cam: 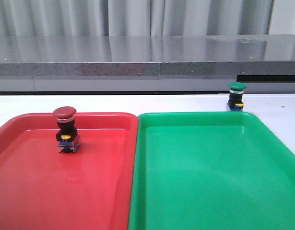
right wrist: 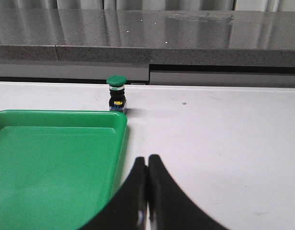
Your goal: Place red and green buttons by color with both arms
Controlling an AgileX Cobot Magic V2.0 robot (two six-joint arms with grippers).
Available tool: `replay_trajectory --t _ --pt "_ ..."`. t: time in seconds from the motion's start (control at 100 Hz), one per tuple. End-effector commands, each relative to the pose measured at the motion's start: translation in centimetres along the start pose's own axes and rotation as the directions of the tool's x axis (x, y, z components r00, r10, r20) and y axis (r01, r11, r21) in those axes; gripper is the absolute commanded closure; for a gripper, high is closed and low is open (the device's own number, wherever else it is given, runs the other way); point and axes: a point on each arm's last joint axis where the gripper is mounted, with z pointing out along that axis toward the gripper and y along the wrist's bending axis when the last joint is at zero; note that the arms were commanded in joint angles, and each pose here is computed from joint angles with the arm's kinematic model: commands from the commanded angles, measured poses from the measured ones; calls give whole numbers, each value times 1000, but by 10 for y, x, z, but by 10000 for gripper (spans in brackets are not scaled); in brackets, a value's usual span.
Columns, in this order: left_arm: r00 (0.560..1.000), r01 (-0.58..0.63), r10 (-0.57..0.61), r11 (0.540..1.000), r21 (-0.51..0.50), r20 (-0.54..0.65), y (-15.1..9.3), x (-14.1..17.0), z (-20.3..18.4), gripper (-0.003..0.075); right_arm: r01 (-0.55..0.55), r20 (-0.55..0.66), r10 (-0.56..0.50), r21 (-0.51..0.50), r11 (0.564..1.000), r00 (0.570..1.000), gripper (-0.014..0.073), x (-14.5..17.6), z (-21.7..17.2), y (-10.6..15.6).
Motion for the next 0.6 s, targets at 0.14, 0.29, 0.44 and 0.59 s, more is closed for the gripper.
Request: replay_trajectory --t 0.14,0.29,0.44,0.59 --pt "980 63 -62 998 3 191 9 38 -55 152 2 113 -2 -4 1000 994 655 -13 -3 1" --pt "979 125 -128 992 33 157 10 78 -69 152 2 113 -2 -4 1000 994 655 -13 -3 1" --pt "976 134 -139 990 41 168 12 100 -74 153 2 113 -2 -4 1000 994 655 -13 -3 1" --pt "971 133 -139 990 44 196 12 101 -75 164 2 112 -2 -4 1000 994 655 -13 -3 1"
